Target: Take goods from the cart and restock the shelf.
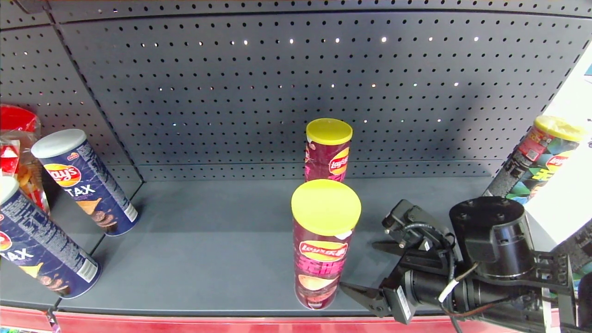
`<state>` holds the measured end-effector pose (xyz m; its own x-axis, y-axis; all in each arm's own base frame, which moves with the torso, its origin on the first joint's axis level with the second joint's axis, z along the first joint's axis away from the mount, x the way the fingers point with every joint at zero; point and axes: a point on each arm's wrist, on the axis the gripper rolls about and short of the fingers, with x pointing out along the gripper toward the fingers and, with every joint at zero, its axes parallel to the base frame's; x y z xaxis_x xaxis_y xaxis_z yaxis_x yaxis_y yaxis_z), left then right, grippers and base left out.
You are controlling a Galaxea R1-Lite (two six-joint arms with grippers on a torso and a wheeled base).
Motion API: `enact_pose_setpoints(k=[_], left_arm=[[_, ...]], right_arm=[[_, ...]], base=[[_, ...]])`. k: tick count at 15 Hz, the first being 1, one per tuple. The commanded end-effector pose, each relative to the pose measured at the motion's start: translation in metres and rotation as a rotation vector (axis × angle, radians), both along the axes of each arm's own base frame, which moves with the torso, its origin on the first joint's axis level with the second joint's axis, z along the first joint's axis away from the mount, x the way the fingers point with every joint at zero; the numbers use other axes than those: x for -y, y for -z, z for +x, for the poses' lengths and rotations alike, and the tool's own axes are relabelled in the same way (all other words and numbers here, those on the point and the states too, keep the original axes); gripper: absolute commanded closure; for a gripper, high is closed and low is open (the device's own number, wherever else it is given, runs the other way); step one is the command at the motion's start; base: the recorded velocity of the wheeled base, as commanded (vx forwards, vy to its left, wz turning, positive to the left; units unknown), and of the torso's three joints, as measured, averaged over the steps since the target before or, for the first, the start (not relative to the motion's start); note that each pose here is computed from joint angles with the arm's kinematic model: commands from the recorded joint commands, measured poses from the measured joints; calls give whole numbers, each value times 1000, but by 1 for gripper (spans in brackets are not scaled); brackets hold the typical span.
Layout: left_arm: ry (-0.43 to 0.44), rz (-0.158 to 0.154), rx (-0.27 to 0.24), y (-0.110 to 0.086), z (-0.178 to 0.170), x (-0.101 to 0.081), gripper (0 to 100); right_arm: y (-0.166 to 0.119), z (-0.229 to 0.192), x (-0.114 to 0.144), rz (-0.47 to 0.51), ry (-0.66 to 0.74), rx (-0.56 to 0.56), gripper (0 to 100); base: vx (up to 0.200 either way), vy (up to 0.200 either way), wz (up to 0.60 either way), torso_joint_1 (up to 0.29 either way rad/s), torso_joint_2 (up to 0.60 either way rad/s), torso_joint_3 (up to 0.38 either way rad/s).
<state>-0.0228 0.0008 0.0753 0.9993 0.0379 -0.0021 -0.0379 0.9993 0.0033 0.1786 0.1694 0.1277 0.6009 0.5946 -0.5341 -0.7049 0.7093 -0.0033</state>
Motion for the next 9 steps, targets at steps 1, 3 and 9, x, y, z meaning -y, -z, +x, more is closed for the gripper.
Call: enact_pose_setpoints(k=[1, 3, 9], left_arm=[[0, 0, 1, 0, 0, 0, 0], [0, 0, 2, 0, 0, 0, 0], [0, 0, 2, 0, 0, 0, 0]], right_arm=[[0, 0, 0, 1, -1, 2, 0], [1, -2, 2, -2, 0, -1, 0], [-13, -28, 38, 54, 54, 42, 0]], base=[[0, 0, 0, 0, 0, 0], [0, 0, 0, 0, 0, 0], [0, 0, 0, 0, 0, 0]])
